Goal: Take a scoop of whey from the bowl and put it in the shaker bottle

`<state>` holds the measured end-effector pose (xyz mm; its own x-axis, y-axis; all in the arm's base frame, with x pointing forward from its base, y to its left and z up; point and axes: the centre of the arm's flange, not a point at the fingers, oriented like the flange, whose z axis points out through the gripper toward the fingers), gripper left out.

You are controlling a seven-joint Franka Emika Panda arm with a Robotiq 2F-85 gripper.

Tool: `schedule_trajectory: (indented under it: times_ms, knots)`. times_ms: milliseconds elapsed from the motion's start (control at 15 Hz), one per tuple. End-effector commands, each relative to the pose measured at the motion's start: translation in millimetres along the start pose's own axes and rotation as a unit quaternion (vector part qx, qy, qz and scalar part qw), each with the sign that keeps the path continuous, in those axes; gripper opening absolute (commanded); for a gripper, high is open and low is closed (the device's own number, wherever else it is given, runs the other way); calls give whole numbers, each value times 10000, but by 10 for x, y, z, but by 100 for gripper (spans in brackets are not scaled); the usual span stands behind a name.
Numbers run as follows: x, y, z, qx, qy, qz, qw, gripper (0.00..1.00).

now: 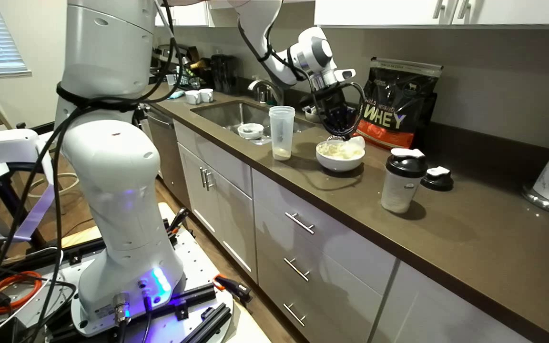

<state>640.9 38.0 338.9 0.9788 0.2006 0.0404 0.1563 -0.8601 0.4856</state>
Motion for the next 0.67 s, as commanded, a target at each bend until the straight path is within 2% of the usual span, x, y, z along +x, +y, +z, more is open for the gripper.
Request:
schedule_trajectory:
  times_ms: [0, 600]
  knots:
    - [7, -79, 29, -116, 106, 51, 9999, 1]
    - [-54, -164, 69, 365, -171, -154, 9991, 1]
